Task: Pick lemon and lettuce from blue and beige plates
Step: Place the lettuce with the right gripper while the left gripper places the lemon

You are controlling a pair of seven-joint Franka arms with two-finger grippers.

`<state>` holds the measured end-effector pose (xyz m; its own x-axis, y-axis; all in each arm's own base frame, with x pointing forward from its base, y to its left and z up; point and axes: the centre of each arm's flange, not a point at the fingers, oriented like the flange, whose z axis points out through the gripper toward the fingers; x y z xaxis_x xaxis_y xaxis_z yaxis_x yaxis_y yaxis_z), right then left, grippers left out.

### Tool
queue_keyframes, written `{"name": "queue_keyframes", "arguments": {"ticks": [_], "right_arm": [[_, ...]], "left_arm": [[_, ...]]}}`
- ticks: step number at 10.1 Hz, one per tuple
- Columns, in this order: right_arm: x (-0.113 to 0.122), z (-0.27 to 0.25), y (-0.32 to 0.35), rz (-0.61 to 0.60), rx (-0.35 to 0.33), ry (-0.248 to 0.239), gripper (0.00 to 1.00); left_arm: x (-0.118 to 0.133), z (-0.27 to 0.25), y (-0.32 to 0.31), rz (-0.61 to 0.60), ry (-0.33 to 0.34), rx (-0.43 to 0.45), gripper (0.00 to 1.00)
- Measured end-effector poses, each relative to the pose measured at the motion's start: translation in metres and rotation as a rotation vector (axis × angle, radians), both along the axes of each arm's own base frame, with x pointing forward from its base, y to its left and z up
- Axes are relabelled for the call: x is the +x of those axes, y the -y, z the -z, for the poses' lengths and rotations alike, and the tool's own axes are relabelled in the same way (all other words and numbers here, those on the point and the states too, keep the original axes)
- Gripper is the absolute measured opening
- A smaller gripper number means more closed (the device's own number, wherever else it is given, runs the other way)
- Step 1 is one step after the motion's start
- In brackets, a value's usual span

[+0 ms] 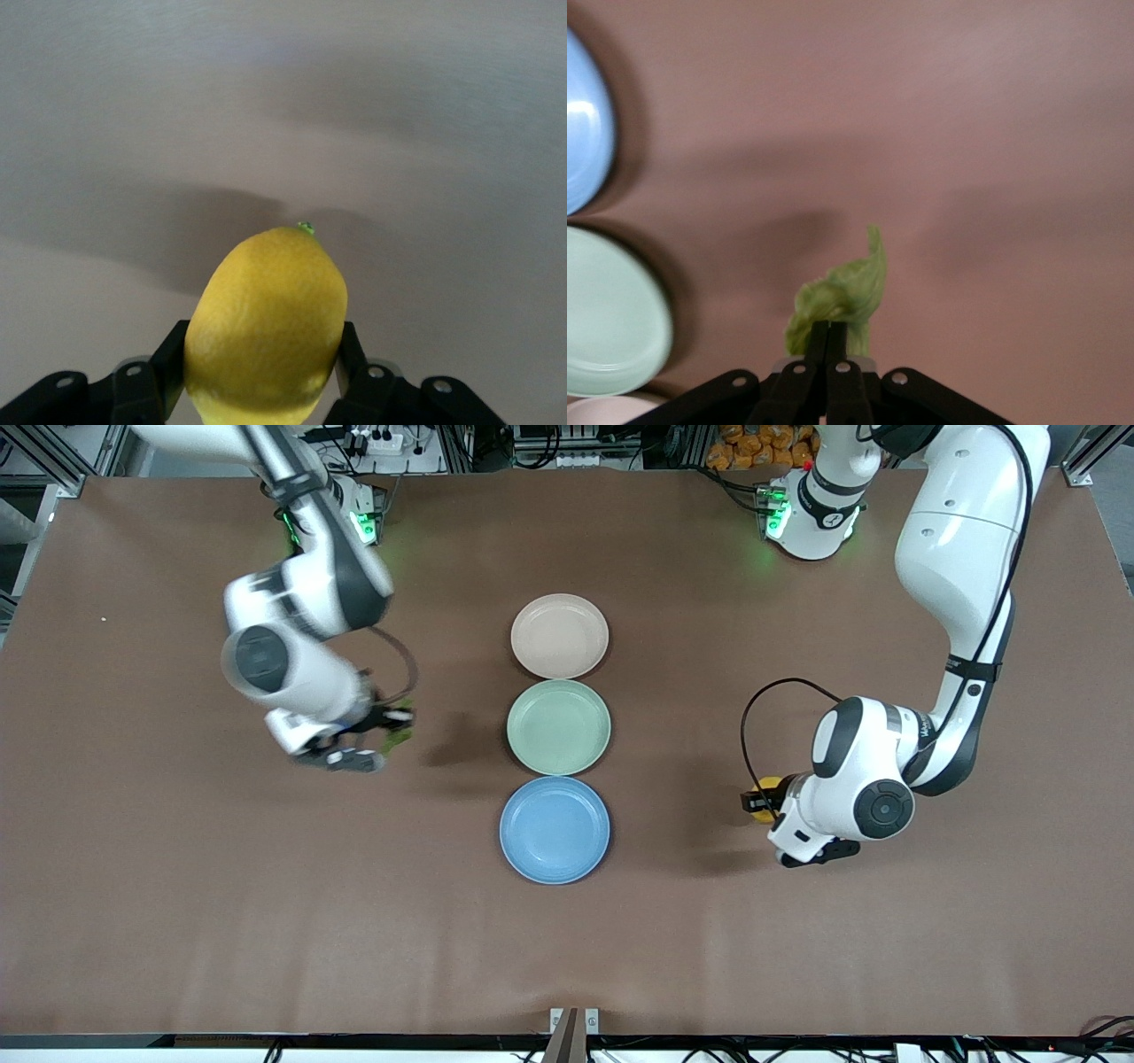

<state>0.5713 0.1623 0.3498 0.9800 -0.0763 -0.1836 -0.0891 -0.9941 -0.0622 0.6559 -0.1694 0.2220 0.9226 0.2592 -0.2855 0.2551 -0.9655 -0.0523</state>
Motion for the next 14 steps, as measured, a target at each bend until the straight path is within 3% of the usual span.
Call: {"name": "queue_keyframes", "arguments": {"ticks": [3,5,8,9,10,12,13,14], "right_arm": [[0.015,0.035,0.124,-0.035,0.067,-0.030,0.01],[0.014,0.087,0.138,-0.017,0.068,-0.049,0.01],[0.016,0.120,0.143,-0.018,0.069,-0.054,0.02],[0.016,0.120,0.147,-0.014,0.070,-0.054,0.11],[0.017,0.119,0.148,-0.012,0.070,-0.052,0.26],[0.020,0.105,0.147,-0.020,0.077,-0.078,0.54],[0.024,0.088,0.145,-0.028,0.083,-0.099,0.67],[0.031,0.061,0.144,-0.037,0.090,-0.112,0.81]], "left_arm": [[0.002,0.008,-0.027,-0.062,0.017,0.118,0.69],[0.006,0.008,-0.028,-0.091,0.070,0.163,0.69],[0.009,0.014,-0.025,-0.052,0.143,0.207,0.69],[0.008,0.020,-0.025,-0.047,0.143,0.208,0.69],[0.008,0.021,-0.025,-0.033,0.147,0.220,0.68],[0.009,0.028,-0.031,-0.016,0.148,0.243,0.93],[0.009,0.029,-0.033,-0.018,0.148,0.244,1.00],[0.010,0.028,-0.033,-0.019,0.151,0.243,1.00]]}}
